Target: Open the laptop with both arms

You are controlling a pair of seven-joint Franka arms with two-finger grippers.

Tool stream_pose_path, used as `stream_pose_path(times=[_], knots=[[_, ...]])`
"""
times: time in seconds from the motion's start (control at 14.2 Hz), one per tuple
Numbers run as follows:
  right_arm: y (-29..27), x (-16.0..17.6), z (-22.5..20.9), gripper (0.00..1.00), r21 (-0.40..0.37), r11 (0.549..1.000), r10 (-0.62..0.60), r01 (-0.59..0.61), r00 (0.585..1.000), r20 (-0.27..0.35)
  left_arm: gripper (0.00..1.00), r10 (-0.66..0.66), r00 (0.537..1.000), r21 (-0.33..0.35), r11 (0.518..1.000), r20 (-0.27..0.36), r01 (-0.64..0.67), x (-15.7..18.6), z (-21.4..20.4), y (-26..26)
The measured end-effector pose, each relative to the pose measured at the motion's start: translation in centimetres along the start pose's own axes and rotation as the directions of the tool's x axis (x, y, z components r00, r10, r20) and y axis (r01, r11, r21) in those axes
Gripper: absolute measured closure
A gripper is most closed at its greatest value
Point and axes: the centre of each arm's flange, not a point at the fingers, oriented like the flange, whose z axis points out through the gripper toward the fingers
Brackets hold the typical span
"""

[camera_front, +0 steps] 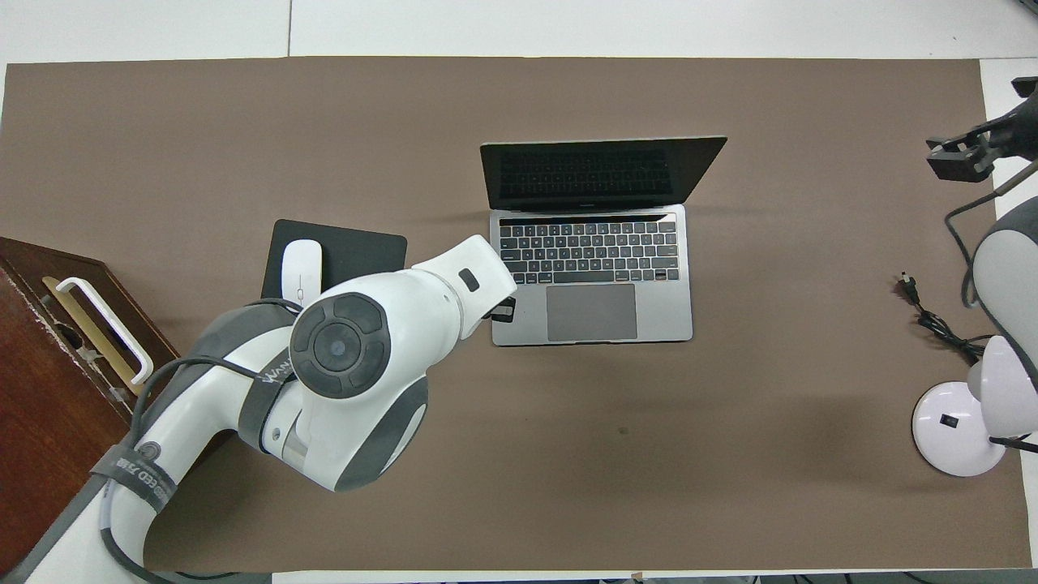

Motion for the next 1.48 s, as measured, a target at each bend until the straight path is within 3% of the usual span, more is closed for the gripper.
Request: stream_pose_path(times=[0.49,0.71,0.92,1.13,1.27,1.48], knots=[[1.9,-0.3,-1.4,0.0,-0.049,0.997,-0.066,0.065,0.998,-0.009,0.99,-0.02,0.997,0.052,0.999,0.068,0.017,1.8,-5.8,-5.9],[3.1,0.2,-4.0,0.0,-0.016,0.999,-0.05,0.05,0.998,0.026,0.99,0.011,0.995,0.072,0.997,0.099,-0.019,1.4,-9.4,-10.0],[3.7,0.3,-5.8,0.0,0.044,0.999,0.023,-0.026,0.997,0.077,0.99,-0.011,0.993,0.092,0.996,0.12,0.0,0.9,-12.3,-14.5],[3.3,0.0,-6.5,0.0,0.097,0.978,0.166,-0.183,0.973,0.159,0.99,-0.051,0.99,0.109,0.993,0.131,0.036,0.4,-14.4,-18.8],[2.9,-0.1,-7.0,0.0,0.123,0.948,0.265,-0.294,0.942,0.205,0.84,-0.083,0.988,0.12,0.99,0.129,0.067,0.0,-15.4,-21.7],[2.4,0.0,-7.6,0.0,0.131,0.902,0.372,-0.412,0.894,0.252,0.53,-0.115,0.986,0.132,0.986,0.124,0.099,-0.4,-16.6,-25.2]])
